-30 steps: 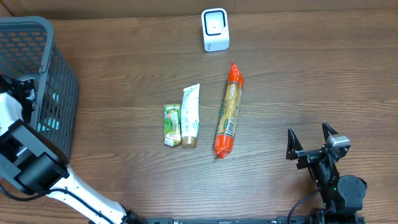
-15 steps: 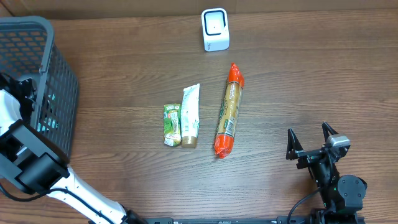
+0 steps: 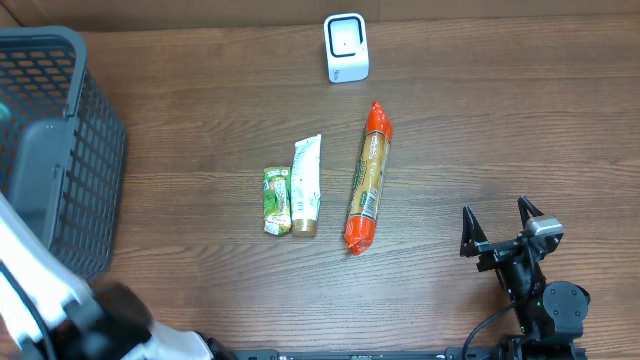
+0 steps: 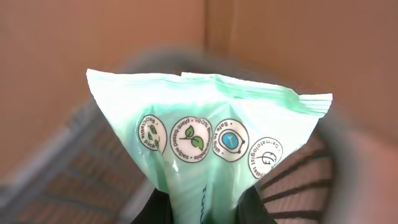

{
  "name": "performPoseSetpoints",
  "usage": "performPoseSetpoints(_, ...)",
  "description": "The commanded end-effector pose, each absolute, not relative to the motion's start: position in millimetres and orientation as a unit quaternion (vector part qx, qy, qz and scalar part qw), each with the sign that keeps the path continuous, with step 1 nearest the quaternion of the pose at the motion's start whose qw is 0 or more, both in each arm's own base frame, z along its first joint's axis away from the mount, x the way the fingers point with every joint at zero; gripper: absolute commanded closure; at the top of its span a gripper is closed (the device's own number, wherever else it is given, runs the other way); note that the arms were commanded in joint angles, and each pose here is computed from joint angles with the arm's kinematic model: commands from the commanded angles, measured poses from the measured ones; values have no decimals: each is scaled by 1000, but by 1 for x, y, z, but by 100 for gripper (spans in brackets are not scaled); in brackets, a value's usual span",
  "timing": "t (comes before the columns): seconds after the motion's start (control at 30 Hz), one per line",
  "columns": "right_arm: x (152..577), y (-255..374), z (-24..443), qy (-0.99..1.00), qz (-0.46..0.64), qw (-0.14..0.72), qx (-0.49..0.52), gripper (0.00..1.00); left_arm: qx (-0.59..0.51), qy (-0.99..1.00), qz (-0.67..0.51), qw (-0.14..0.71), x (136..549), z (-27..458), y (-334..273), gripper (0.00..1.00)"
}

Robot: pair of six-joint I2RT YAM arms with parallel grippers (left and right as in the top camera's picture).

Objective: Scan the item barcode
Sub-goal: 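Grasp the teal packet with the left gripper and lift it out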

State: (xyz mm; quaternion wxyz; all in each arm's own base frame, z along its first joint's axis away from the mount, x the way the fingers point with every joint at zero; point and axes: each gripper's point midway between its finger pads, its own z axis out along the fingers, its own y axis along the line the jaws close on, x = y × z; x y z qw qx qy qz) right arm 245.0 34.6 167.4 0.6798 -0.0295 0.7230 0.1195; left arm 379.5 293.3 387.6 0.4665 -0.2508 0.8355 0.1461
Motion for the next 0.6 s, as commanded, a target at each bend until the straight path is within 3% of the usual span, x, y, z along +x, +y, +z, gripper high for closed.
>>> performPoseSetpoints(0.0,245,33,165,722,116,682,-28,0,-242,819,86,513,377,427,239,96)
performPoseSetpoints(0.2,245,33,165,722,116,682,-28,0,-198,873,-37,444,393,392,138,96)
performPoseSetpoints(0.4,245,33,165,722,116,682,-28,0,-104,956,-115,251,398,276,26,96)
performPoseSetpoints(0.57,245,33,165,722,116,682,-28,0,-72,977,-133,149,393,176,-29,96)
